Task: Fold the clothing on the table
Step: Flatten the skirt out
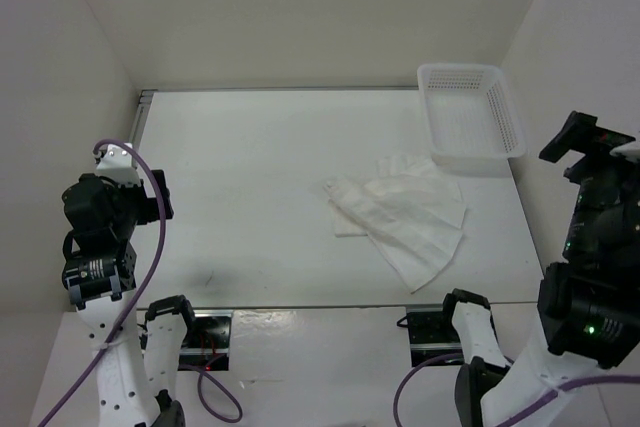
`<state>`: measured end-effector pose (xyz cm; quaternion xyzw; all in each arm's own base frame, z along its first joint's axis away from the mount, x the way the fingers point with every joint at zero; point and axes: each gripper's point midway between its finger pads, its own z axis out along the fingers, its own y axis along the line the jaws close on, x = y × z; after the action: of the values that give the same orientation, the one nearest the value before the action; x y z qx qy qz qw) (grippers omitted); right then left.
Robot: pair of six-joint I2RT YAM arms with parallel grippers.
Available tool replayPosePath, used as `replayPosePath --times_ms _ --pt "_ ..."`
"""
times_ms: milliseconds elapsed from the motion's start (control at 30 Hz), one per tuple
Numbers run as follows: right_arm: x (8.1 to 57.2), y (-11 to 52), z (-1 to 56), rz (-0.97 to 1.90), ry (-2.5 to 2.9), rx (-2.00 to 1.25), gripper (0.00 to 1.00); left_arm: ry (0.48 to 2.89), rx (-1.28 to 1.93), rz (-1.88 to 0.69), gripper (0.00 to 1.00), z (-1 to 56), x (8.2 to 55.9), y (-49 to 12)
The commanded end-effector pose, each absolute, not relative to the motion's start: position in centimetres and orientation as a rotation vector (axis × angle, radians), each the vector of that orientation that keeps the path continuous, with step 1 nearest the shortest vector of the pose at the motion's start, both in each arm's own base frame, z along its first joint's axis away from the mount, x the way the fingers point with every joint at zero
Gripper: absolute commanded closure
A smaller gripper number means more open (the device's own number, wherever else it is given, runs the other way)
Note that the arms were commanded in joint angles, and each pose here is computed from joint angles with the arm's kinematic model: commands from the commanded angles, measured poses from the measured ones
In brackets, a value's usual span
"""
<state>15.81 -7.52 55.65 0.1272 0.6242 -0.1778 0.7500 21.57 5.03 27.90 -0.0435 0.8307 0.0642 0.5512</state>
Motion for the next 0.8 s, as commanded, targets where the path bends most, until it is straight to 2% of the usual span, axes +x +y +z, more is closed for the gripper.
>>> replayPosePath --times_ms 0,200,333,633,767 --pt "12.4 -9.3 56.7 -0.528 1.302 0.369 0.02 1.911 -0.110 0.132 0.00 29.0 22.0 4.8" --pt "11.0 -11.1 54.4 -0.647 1.325 0.444 0.02 1.911 -0.110 0.132 0.00 29.0 22.0 4.8" --pt "11.9 -11.5 51.2 -0.638 1.376 0.475 0.02 1.911 -0.110 0.132 0.00 29.0 22.0 4.8" --pt "17.5 -6.8 41.1 -0.265 1.683 0.341 0.02 1.911 -0.104 0.123 0.00 29.0 22.0 4.7" --pt "17.9 -4.1 40.4 -0.156 1.695 0.186 0.02 1.902 -0.102 0.125 0.00 29.2 21.9 4.6"
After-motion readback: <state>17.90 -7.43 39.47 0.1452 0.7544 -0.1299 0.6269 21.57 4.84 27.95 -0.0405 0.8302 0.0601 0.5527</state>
